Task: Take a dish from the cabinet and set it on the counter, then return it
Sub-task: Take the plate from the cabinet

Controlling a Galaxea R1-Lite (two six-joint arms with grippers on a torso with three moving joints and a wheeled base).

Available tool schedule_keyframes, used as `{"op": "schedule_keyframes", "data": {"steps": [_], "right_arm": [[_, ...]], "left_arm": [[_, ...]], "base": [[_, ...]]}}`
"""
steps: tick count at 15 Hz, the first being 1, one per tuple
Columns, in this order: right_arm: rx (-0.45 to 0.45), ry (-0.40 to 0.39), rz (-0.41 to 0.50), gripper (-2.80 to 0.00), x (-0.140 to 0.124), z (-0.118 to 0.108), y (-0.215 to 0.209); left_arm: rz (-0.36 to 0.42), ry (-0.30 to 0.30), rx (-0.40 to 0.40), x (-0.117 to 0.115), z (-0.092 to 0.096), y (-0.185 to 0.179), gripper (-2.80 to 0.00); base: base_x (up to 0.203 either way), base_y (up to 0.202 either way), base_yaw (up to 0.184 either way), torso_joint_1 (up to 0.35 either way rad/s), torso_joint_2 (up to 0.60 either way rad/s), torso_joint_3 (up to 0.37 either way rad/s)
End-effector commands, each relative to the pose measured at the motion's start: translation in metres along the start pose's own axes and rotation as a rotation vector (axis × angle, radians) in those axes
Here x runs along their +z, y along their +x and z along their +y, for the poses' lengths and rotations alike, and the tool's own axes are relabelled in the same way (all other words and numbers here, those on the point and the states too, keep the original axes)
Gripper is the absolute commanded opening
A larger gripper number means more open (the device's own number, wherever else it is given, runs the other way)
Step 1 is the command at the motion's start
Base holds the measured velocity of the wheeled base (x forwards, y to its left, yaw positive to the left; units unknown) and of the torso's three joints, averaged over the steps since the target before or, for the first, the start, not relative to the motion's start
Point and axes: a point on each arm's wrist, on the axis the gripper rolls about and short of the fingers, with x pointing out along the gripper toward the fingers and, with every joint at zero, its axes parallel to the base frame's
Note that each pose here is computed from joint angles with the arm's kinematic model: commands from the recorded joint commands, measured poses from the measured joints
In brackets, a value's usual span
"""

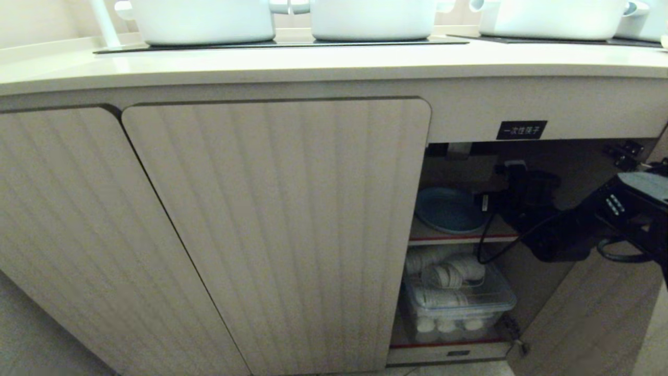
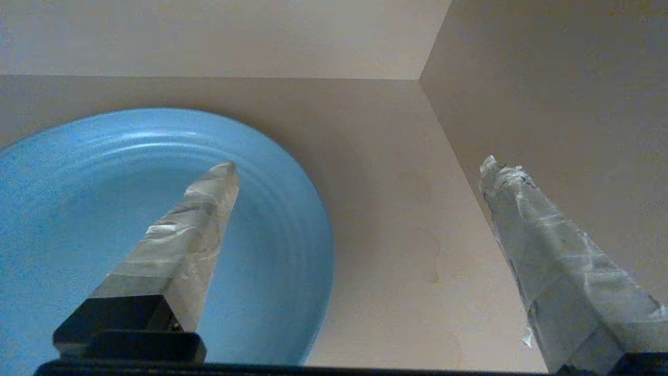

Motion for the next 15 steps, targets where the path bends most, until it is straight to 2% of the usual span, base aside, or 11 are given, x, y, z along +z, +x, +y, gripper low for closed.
{"op": "schedule_keyframes", "data": {"steps": [1, 15], "right_arm": [[0.001, -0.001, -0.001, 0.0, 0.0028, 0.0004, 0.001], [0.012, -0.024, 0.093, 0.0, 0.0073, 0.004, 0.0065]], "left_arm": [[0.0, 0.0, 0.0, 0.0, 0.0, 0.0, -2.8], [0.0, 0.0, 0.0, 0.0, 0.0, 0.0, -2.8]], "base": [[0.0, 0.0, 0.0, 0.0, 0.0, 0.0], [0.0, 0.0, 0.0, 0.0, 0.0, 0.0]]}}
